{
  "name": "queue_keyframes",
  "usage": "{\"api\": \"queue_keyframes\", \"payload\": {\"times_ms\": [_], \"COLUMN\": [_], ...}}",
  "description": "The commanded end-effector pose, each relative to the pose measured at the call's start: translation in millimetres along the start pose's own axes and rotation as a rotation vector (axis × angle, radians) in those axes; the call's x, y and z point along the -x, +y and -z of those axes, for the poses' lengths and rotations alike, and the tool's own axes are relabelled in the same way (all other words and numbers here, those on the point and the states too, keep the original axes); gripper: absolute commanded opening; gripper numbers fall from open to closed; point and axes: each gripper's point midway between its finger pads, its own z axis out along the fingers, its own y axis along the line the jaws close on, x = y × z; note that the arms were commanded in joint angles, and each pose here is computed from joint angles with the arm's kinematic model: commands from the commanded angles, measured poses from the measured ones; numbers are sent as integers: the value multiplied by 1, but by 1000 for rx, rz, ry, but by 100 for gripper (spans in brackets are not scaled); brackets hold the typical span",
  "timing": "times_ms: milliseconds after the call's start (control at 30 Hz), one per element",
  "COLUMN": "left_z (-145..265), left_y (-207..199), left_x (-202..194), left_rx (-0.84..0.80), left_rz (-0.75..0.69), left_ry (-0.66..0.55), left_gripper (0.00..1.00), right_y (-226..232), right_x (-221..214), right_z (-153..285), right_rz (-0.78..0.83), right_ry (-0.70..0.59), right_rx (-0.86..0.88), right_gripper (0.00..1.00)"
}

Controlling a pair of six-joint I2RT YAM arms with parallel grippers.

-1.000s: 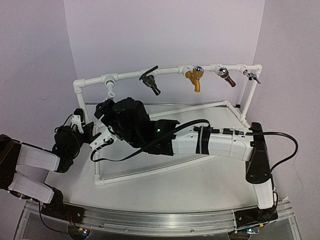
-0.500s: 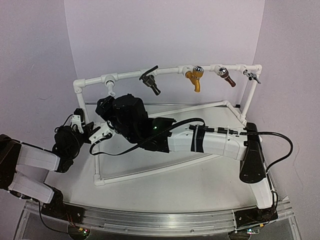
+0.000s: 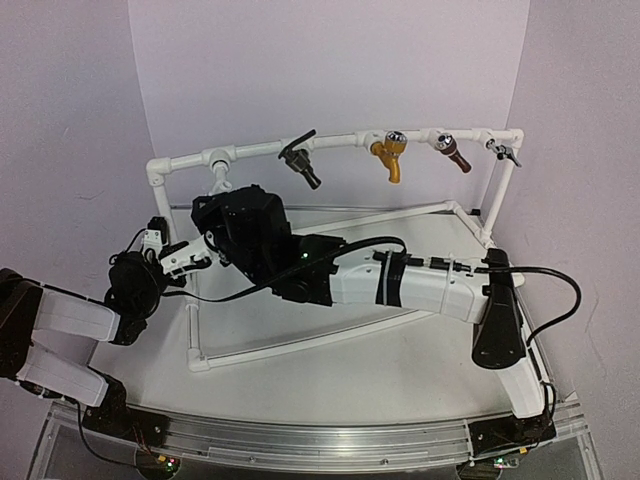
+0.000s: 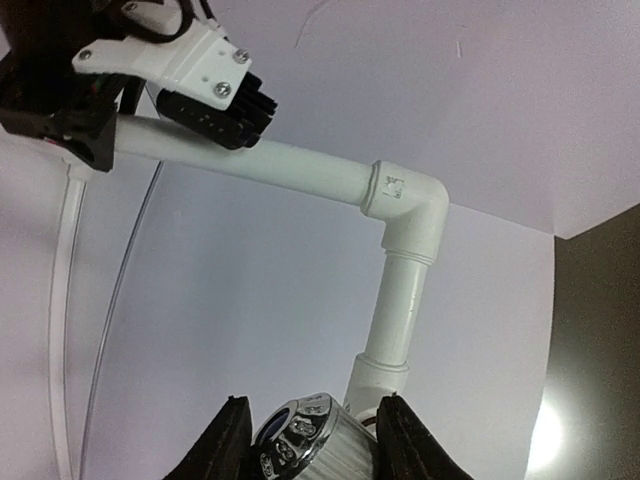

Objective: Install the water faucets
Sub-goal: Place the adaptor at the water faucet.

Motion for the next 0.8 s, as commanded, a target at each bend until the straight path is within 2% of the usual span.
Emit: {"api": "queue_keyframes", "payload": {"times_ms": [0,133,333,400,467,500,600,667,767], "left_z": [1,0,0,1,1,2,1,1,1], "left_y": [-45,-46,-46,-46,-45,-45,-45,-46,-46], "left_x": [11,10,10,10,11,10,12,11,11], "left_rx": [-213,-215,-216,-216,-215,-215,-215,-217,-217], "left_rz": [22,24,23,24,24,24,24,24,25], "left_ry": [-15,-12,-12,-13,-13,-12,-17,-15,-15], "left_gripper": [0,0,0,0,0,0,0,0,0], "right_y": [-66,-77,-78,-77,-81,-81,-81,-75,-62], "right_x": [-34,-33,-62,-64,-50,-42,-9,-2,-8], "right_z": [11,21,14,17,26,31,58,69,76], "right_rz": [-462,-726,-1196,-1285,-1278,-1254,-1089,-982,-812], "right_ry": [9,-62,-14,-45,-136,-179,-347,-358,-301], "right_rx": [-145,-146,-186,-167,-121,-94,18,57,78], "right_gripper": [32,31,34,36,44,52,70,77,91]}}
